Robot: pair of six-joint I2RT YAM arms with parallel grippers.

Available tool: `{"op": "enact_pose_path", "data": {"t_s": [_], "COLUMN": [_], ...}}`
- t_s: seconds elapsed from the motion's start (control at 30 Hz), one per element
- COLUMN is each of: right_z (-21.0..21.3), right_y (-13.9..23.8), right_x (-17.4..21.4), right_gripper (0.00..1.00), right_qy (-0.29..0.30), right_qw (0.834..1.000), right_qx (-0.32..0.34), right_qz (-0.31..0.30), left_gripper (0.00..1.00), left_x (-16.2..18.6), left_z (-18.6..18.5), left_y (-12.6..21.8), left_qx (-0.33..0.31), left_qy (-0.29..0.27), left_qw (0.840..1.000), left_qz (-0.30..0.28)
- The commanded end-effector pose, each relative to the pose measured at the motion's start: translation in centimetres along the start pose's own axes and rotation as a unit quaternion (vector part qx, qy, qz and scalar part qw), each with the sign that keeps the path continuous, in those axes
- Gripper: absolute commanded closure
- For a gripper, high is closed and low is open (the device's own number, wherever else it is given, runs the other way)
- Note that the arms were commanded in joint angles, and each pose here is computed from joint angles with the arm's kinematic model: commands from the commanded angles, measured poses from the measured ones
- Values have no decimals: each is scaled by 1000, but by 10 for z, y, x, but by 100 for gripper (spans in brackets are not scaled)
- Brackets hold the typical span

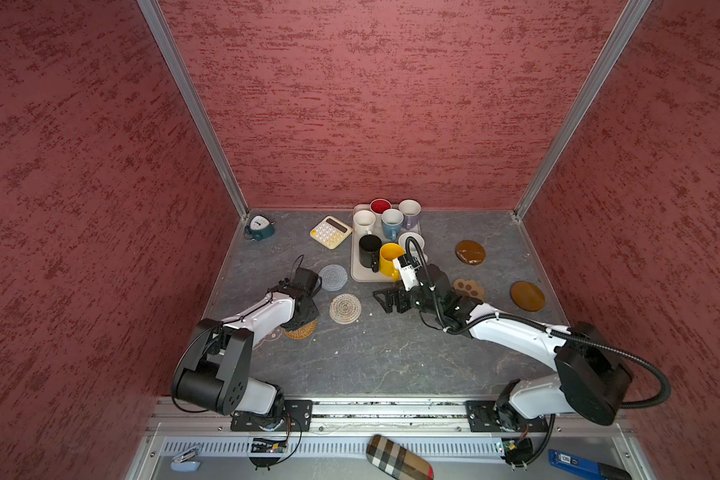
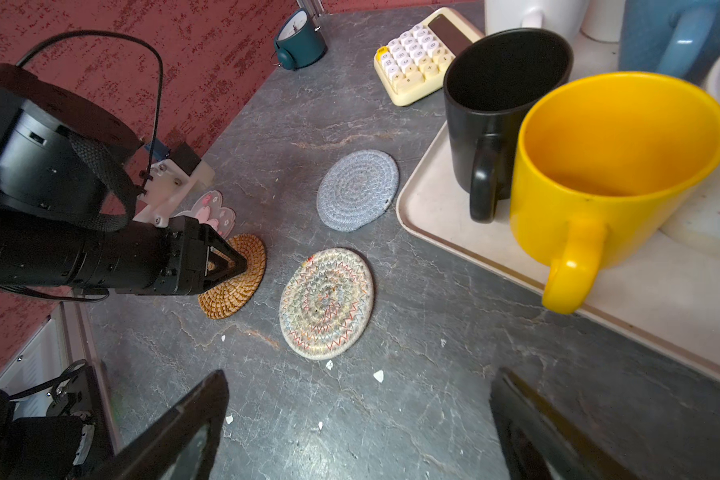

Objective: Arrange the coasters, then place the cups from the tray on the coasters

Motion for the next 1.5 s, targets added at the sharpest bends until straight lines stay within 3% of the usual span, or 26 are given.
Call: {"op": "enact_pose_path", "data": {"t_s": [0.0,0.17,0.3,0.7,0.83,1.23,1.47], "right_z": [4,4,2,13,19,47,41], "right_y": [5,5,6,4,-11,-83,-126], "right_x": [-6,-7,-8,-21,-19,-5,11], "right_gripper": [1,1,2,4,5,9,13], "right_qy": [1,-1,-3,52,71,92,84], "right_qw": [1000,1000,1000,996,992,983,978], "right_qx": [-15,-13,1,56,57,34,43], "right_qz": [-19,-20,-15,47,85,155,184], "left_gripper": [64,63,56,20,0,0,0], "left_x": [8,11,9,-25,-32,-28,-27], "left_z": [12,11,6,-19,-14,9,16], "left_y": [0,4,14,105,139,189,209], "left_qx": [-23,-13,6,119,145,215,237], "left_qy": [6,5,4,-22,-41,-35,-48], "left_qw": [1000,1000,1000,991,984,966,957], "left_qz": [12,13,9,-62,-98,-142,-159]}}
Point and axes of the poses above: each gripper's point midway between its finger pads, its own y axis back along the fingers, its own z axis along the line the jaws close on, x = y × z, the point moved 5 cm from there along y, back along the fingers, and after that the axes turned 10 degrees about y, right-handed, at the moved point
